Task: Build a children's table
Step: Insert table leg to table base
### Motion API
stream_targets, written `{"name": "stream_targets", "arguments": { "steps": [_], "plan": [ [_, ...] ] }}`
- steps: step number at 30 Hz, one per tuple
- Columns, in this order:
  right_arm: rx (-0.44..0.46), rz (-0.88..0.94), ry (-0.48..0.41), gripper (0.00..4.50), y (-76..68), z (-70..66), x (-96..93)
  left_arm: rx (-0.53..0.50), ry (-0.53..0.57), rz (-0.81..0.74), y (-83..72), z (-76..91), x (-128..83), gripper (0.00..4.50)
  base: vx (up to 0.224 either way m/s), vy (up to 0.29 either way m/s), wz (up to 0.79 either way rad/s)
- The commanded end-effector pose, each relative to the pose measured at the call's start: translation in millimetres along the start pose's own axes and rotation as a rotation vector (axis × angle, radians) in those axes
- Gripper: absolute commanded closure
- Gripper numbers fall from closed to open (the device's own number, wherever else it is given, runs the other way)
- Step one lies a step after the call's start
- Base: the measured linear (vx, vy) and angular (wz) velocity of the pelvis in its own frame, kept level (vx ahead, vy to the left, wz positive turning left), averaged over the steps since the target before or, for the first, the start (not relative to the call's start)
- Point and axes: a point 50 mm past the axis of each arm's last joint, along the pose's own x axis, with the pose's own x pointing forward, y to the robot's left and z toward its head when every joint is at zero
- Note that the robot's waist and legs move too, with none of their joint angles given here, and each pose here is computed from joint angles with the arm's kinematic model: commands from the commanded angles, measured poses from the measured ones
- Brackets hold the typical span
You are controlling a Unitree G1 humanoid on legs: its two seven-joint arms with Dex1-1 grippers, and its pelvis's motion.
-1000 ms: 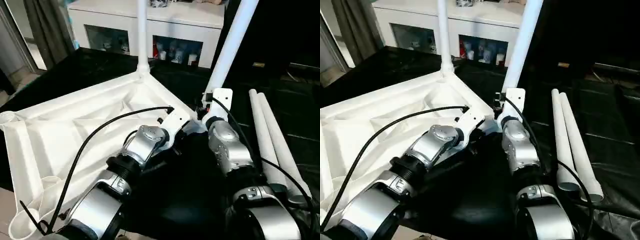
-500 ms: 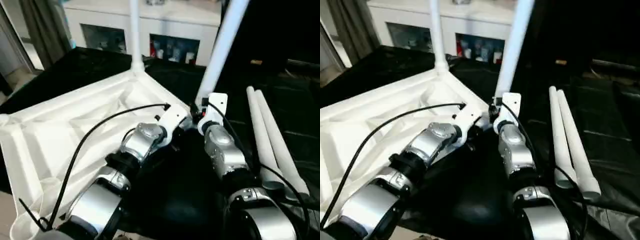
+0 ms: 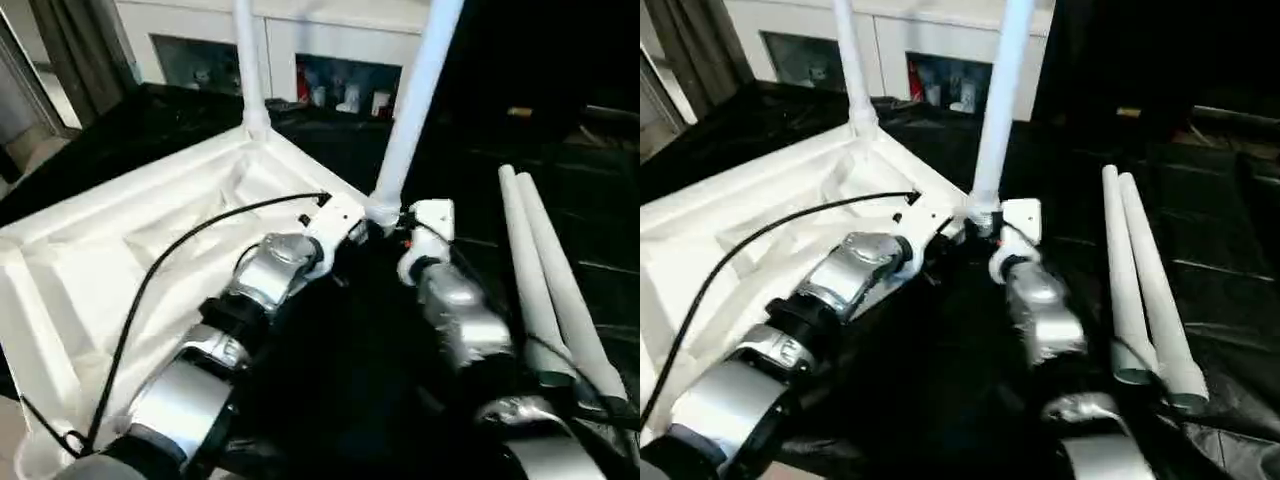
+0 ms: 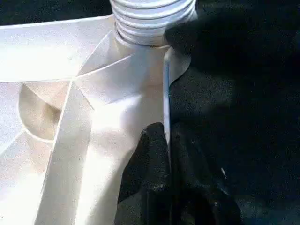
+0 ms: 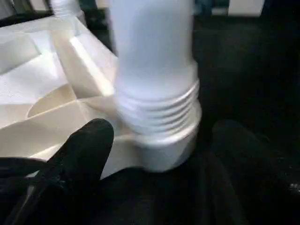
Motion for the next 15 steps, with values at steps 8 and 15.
{"name": "stream_targets", "arguments": {
  "steps": [8, 15],
  "plan": [
    [-0.248, 0.430, 0.049, 0.20, -19.0, 28.7, -56.1, 0.192, -0.120, -0.288, -6.1, -13.1, -30, 4.50, 0.000, 0.000, 0.00],
    [-0.357, 0.602, 0.137, 0.20, -23.9, 24.6, -84.5, 0.287, -0.151, -0.500, -16.9, -23.9, -54, 4.50, 0.000, 0.000, 0.00]
  ]
}}
